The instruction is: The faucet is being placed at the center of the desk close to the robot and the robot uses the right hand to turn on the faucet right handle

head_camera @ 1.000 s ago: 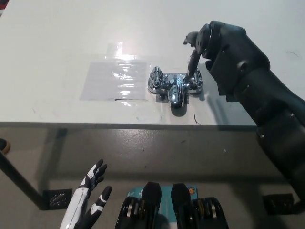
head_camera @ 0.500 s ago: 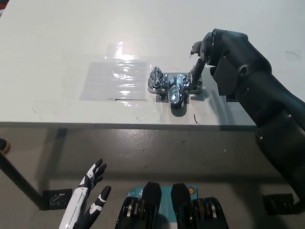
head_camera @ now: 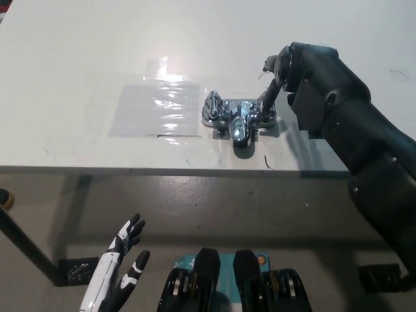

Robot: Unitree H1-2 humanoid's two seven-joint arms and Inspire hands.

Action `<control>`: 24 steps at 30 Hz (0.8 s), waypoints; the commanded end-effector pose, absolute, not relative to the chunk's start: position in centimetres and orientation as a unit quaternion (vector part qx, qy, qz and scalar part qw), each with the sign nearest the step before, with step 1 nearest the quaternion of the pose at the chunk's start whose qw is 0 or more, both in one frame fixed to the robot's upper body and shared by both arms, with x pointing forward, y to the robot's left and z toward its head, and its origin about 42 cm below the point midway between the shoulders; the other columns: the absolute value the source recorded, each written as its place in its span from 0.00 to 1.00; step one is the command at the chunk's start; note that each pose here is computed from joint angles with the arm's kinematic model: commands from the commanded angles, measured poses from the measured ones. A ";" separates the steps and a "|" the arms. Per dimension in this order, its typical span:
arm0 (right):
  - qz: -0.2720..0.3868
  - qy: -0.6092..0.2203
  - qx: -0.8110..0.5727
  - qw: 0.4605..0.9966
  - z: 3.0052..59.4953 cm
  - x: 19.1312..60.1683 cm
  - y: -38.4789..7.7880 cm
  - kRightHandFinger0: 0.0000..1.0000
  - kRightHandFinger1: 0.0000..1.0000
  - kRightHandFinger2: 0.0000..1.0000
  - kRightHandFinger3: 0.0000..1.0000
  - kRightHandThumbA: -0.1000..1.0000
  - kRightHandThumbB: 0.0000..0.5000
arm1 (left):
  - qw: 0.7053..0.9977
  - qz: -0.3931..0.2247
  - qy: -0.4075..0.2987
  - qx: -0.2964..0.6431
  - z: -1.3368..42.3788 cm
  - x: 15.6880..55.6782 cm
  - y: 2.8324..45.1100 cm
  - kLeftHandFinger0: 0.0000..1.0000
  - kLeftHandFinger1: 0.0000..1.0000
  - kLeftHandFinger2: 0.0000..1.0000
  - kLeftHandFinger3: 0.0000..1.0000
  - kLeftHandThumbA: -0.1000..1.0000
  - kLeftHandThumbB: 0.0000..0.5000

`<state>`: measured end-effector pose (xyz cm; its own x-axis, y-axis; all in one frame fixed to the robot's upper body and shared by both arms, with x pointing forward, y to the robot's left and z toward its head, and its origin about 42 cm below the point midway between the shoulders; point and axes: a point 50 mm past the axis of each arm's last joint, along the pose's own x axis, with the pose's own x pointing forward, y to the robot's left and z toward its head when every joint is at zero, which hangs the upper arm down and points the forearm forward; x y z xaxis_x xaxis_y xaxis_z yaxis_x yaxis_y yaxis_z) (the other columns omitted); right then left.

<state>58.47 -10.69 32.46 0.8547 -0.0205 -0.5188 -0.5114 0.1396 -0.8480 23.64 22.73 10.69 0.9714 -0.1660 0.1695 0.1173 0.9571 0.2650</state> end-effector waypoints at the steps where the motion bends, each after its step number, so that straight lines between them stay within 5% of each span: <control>1: 0.107 0.182 -0.664 0.717 35.4 59.3 -12.6 1.00 1.00 1.00 1.00 1.00 0.57 | 0.981 -0.075 -0.119 0.135 11.7 23.8 23.1 1.00 1.00 1.00 1.00 0.88 0.43; 20: 0.081 0.228 -0.704 0.667 35.0 59.8 -17.3 1.00 1.00 1.00 1.00 0.99 0.64 | 0.980 -0.076 -0.125 0.133 11.6 24.1 23.1 1.00 1.00 1.00 1.00 0.86 0.41; 24: 0.070 0.226 -0.689 0.685 35.5 59.9 -17.8 1.00 1.00 1.00 1.00 0.89 0.65 | 0.980 -0.075 -0.124 0.138 11.8 24.2 23.0 1.00 1.00 1.00 1.00 0.86 0.42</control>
